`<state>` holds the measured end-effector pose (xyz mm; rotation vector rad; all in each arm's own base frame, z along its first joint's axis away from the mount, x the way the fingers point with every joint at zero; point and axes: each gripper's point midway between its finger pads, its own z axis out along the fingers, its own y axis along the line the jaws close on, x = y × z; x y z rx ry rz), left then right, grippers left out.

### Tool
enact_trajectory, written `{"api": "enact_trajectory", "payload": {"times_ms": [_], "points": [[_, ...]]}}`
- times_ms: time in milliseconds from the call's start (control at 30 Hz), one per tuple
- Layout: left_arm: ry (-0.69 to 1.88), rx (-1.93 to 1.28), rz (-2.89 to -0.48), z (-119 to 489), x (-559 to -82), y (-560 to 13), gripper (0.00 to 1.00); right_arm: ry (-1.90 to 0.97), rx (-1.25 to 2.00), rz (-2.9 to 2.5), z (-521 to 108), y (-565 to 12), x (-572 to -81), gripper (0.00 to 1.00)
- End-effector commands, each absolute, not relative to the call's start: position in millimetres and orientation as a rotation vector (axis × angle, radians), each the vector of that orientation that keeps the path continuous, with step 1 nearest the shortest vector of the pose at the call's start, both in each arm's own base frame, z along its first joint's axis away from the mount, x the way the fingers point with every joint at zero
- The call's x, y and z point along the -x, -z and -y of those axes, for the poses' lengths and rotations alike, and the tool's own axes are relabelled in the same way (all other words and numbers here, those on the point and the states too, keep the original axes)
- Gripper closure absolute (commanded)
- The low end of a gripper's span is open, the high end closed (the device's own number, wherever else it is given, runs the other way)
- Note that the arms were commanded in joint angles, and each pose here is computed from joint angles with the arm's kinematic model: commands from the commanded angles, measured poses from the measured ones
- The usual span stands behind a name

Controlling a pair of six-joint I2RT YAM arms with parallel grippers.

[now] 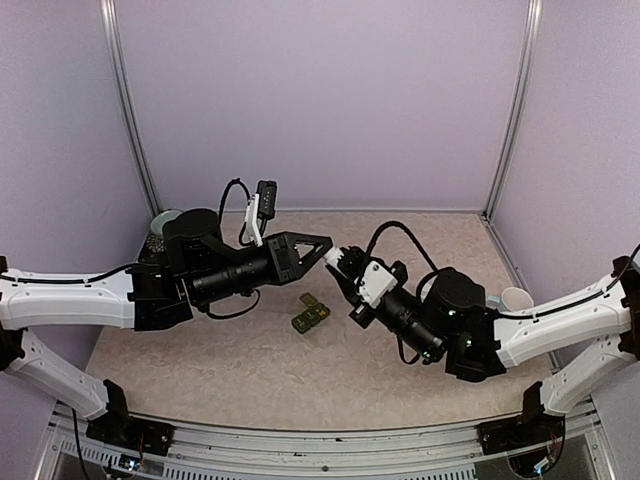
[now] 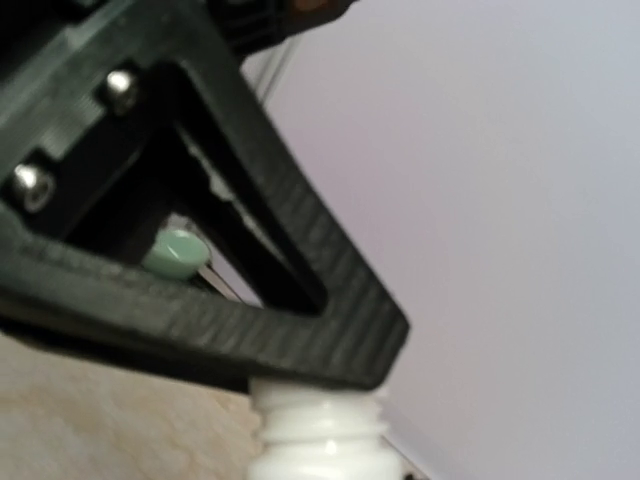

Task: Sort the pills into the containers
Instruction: Screw the lid of the pill bottle onto the pill bottle.

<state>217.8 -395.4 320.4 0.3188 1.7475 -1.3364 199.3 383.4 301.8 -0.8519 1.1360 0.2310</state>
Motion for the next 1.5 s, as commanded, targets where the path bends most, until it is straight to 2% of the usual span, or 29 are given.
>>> {"api": "enact_trajectory", "payload": {"times_ms": [0, 700, 1200, 1467], "points": [[1.466, -0.503, -1.752, 415, -179, -314, 0.76, -0.491, 0.909, -1.001, -401, -334, -158, 1.00], [1.396, -0.717, -1.761, 424, -162, -304, 0.76, -0.725, 0.968, -1.099, -390, -336, -148, 1.00], [1.450, -0.820, -1.668, 424, -144, -315, 0.75, -1.031, 0.932, -1.073, -369, -355, -132, 1.00], [1.469, -0.879, -1.631, 426, -133, -320, 0.70, -1.139, 0.885, -1.086, -362, -363, -129, 1.00]]}}
